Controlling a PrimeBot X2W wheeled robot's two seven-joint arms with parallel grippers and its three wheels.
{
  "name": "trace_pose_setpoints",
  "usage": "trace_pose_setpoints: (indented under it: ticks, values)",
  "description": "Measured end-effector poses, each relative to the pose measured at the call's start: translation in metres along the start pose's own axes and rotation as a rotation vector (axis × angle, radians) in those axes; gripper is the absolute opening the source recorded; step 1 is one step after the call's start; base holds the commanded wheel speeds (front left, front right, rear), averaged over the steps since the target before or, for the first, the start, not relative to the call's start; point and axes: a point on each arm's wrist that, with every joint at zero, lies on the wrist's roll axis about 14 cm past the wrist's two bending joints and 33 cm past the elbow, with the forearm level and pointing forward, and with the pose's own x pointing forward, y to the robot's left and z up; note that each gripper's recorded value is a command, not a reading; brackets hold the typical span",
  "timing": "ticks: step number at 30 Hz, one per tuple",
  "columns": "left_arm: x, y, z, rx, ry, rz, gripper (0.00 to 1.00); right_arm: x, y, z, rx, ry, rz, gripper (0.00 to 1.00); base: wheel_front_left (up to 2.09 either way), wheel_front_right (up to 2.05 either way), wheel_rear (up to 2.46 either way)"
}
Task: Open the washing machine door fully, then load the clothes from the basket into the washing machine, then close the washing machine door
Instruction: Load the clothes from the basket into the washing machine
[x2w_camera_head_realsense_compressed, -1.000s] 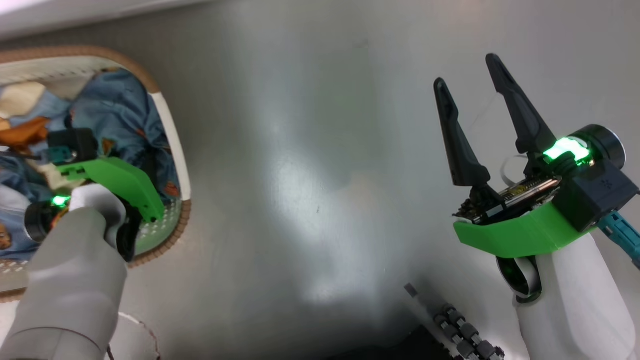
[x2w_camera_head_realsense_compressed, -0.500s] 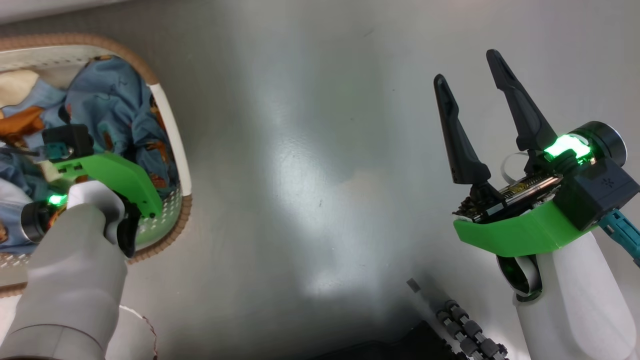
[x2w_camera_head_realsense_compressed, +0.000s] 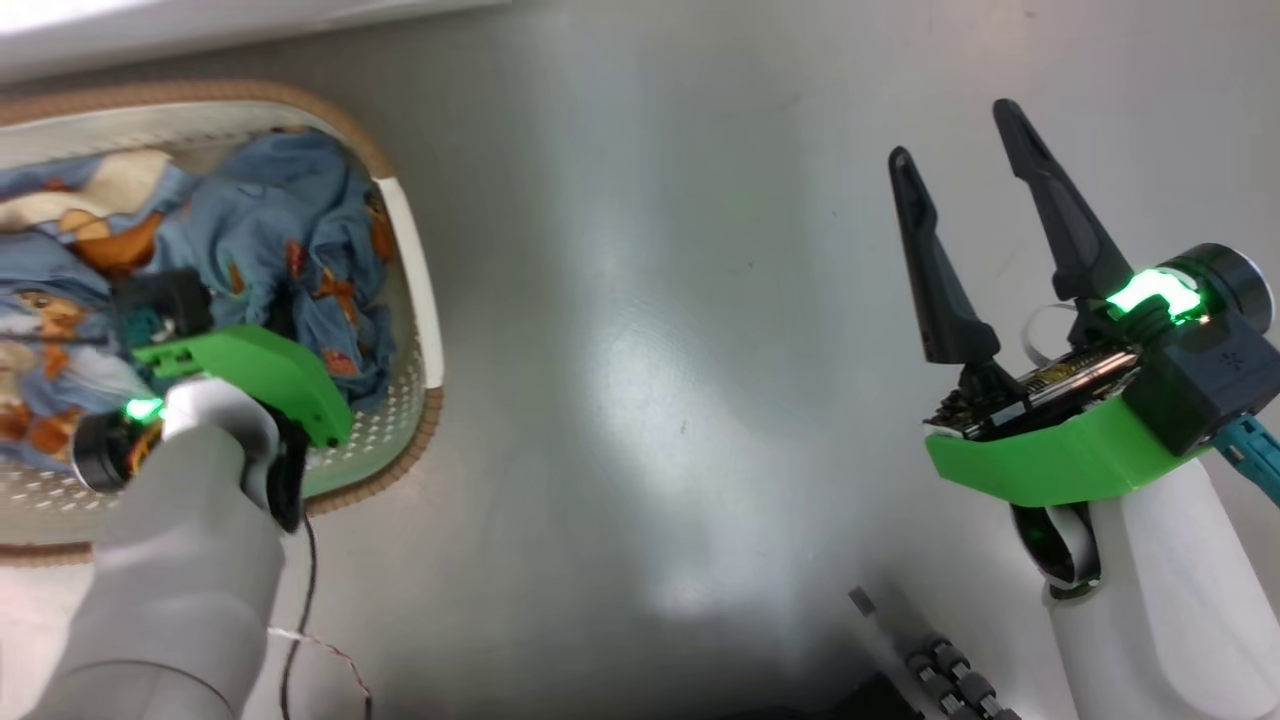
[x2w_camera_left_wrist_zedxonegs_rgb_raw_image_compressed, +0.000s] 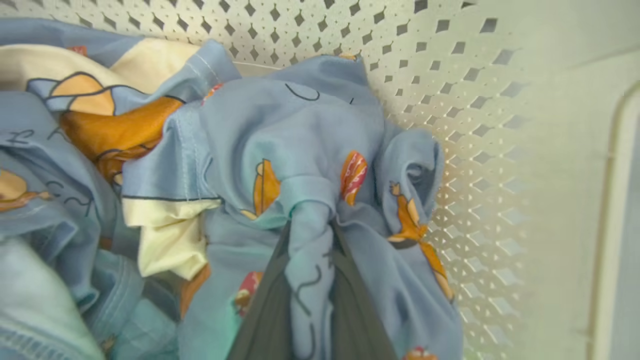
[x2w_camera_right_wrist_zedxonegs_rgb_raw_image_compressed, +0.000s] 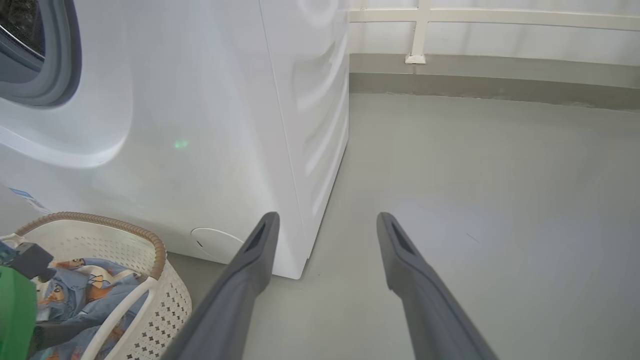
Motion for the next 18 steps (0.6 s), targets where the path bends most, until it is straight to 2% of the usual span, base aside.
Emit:
trace_pose_setpoints:
  ticks: [10, 18]
  values:
    - [-0.041, 0.007, 0.012, -0.018, -0.099, 0.025, 0.00, -0.011, 0.001, 0.022, -0.012, -0.025, 0.000, 1.00, 0.00, 0.00, 0.00]
    - [-0.083, 0.002, 0.049, -0.025, -0.274, 0.027, 0.00, -0.029, 0.005, 0.040, -0.012, -0.038, -0.004, 1.00, 0.00, 0.00, 0.00]
